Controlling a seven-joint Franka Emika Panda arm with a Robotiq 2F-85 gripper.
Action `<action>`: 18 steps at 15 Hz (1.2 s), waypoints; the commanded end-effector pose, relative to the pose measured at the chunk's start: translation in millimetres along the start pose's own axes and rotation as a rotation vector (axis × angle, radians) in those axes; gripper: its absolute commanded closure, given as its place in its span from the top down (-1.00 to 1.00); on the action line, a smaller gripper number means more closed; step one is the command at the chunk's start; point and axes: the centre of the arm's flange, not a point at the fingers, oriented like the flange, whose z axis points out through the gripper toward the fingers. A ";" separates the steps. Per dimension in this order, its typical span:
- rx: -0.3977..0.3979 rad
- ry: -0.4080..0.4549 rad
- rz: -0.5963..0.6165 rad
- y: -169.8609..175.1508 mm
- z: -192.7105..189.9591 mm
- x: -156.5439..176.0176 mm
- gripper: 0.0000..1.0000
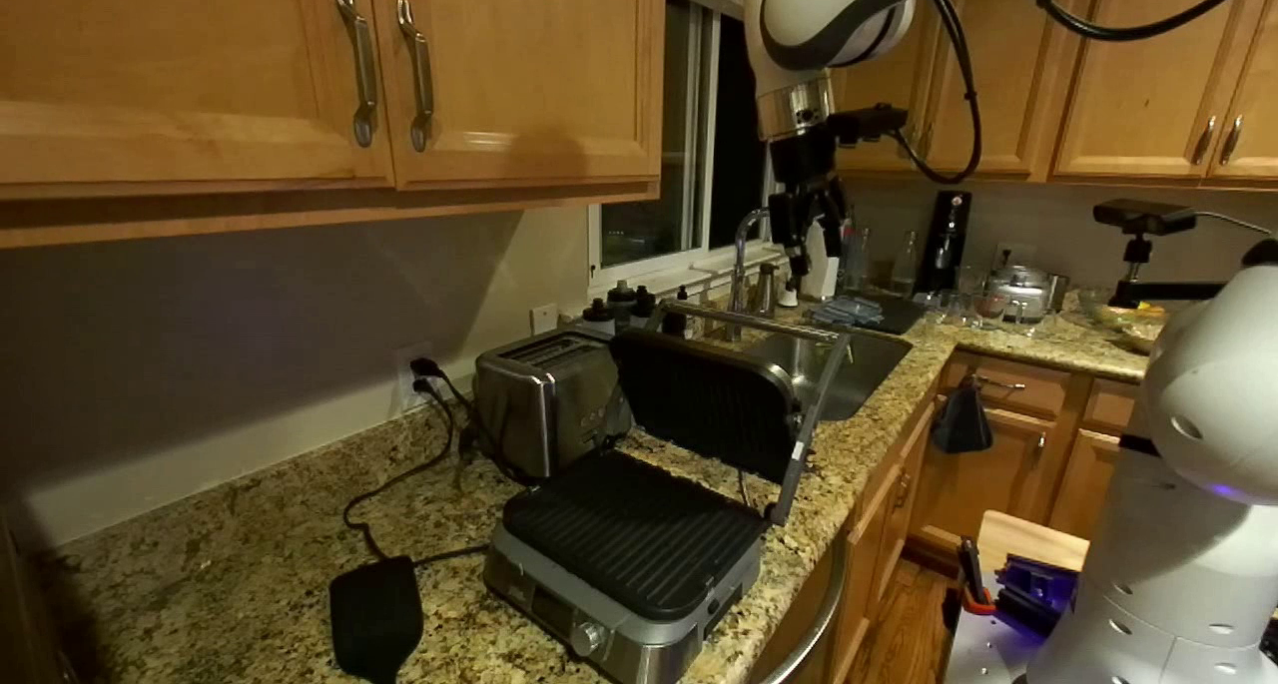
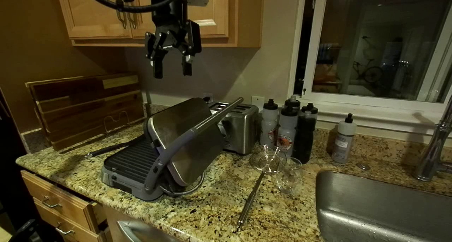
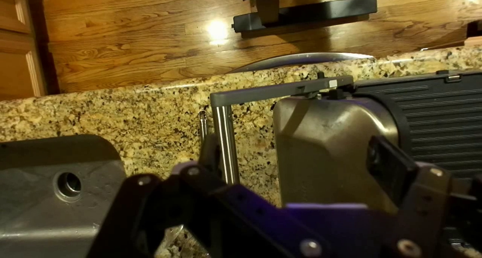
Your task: Close the sandwich maker
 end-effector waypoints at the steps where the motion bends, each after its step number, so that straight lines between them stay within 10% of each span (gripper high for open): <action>1: -0.006 0.035 0.011 4.2 10.6 25.5 1.00; 8: -0.028 0.188 -0.032 13.2 43.6 106.3 1.00; 18: -0.047 0.151 -0.075 42.3 86.1 153.4 1.00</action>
